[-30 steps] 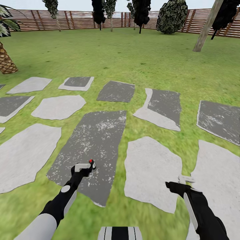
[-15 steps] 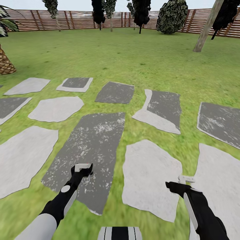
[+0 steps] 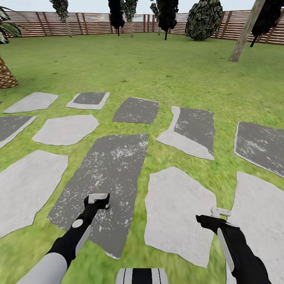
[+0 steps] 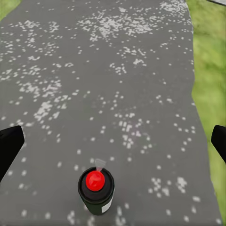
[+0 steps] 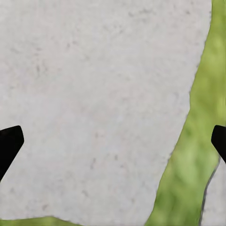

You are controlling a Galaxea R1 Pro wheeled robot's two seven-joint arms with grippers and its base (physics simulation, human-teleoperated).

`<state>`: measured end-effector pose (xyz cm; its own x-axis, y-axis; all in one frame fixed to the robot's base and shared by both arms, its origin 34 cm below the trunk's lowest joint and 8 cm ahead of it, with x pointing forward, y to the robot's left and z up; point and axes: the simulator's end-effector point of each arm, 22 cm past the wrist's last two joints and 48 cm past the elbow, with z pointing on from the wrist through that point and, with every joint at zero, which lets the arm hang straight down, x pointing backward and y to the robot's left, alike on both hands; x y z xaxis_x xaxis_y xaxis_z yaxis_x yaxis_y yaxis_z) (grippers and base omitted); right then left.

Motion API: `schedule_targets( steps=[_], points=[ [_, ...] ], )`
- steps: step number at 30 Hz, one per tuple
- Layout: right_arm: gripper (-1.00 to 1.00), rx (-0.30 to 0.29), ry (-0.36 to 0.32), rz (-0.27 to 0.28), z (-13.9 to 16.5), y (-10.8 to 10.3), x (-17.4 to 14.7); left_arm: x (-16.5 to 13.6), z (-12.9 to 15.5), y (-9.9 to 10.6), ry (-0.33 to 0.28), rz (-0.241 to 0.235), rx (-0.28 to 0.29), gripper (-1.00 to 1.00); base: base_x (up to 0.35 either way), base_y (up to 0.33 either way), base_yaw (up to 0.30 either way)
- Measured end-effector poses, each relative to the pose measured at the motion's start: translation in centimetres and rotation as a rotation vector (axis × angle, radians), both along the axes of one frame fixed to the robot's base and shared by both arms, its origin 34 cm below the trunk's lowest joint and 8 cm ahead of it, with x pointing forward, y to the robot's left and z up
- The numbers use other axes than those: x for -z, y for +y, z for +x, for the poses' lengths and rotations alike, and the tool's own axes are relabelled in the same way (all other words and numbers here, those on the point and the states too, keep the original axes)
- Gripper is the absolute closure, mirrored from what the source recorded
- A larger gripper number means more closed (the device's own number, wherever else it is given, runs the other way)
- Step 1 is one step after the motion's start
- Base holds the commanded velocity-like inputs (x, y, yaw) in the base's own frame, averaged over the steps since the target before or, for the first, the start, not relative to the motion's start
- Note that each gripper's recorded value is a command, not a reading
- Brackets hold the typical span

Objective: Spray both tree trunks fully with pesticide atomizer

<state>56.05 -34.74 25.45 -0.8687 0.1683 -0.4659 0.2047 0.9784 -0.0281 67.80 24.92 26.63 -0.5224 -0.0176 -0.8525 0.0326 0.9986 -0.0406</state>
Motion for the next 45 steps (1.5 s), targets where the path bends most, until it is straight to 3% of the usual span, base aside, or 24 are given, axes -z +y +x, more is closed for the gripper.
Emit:
schedule_targets(
  steps=[4, 23, 38, 45],
  points=[
    [-1.00, 0.000, 0.000, 0.000, 0.0, 0.0, 0.0, 0.0, 0.0, 0.0, 0.001, 0.000, 0.000, -1.00, 0.000, 0.000, 0.000],
    [-1.00, 0.001, 0.105, -0.001, -2.9, -0.1, 5.1, 6.8, -3.4, 0.2, 0.112, 0.003, -0.002, -1.00, 0.000, 0.000, 0.000],
    [-1.00, 0.001, 0.188, -0.001, -5.5, -0.1, 8.8, 11.3, -6.2, 0.6, 0.157, 0.009, -0.006, -1.00, 0.000, 0.000, 0.000],
    [-1.00, 0.001, 0.189, -0.001, -5.5, -0.1, 8.8, 11.3, -6.3, 0.7, 0.157, 0.011, -0.005, -1.00, 0.000, 0.000, 0.000]
  ],
)
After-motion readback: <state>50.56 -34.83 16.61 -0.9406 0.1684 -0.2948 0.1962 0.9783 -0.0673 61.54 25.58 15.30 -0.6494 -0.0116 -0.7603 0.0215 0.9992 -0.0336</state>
